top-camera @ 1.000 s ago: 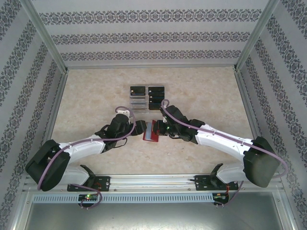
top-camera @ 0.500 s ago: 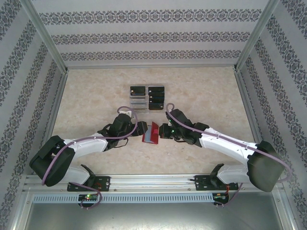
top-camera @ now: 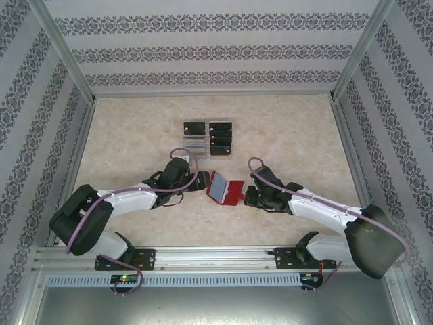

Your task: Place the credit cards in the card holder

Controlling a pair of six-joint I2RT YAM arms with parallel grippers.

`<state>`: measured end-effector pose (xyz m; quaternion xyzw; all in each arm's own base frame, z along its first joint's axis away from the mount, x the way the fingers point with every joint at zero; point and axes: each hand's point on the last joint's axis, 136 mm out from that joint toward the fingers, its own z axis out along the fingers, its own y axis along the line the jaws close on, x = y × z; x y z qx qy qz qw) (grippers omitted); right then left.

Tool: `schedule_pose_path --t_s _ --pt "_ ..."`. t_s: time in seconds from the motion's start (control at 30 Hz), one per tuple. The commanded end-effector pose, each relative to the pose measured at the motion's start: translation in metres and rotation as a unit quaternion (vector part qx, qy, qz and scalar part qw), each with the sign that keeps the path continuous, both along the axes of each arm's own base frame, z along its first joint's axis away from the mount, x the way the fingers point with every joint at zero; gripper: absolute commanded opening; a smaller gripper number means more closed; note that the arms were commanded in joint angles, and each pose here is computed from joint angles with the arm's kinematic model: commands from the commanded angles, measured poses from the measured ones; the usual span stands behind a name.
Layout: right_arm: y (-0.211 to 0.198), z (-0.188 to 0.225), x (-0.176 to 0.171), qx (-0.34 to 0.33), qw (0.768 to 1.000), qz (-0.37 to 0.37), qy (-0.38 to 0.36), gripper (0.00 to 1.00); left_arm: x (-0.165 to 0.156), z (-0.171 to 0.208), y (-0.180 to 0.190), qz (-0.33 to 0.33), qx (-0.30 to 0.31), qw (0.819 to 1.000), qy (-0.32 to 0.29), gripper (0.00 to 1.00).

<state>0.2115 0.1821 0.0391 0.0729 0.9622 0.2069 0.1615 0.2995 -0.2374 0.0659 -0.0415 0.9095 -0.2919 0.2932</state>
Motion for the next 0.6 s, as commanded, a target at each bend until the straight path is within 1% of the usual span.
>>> schedule_pose_path --t_s 0.0,0.23,0.57 --pt "-0.002 0.004 0.006 -0.001 1.0 0.001 -0.017 0.0 0.0 0.003 -0.01 -0.019 0.0 1.0 0.003 0.75" --pt "-0.002 0.006 0.008 0.002 1.0 0.0 -0.021 0.0 0.003 0.002 -0.015 -0.025 0.001 1.0 0.004 0.75" --pt "-0.01 -0.009 0.007 -0.015 1.0 -0.01 -0.004 0.0 0.005 -0.006 -0.017 -0.03 0.006 1.0 0.008 0.75"
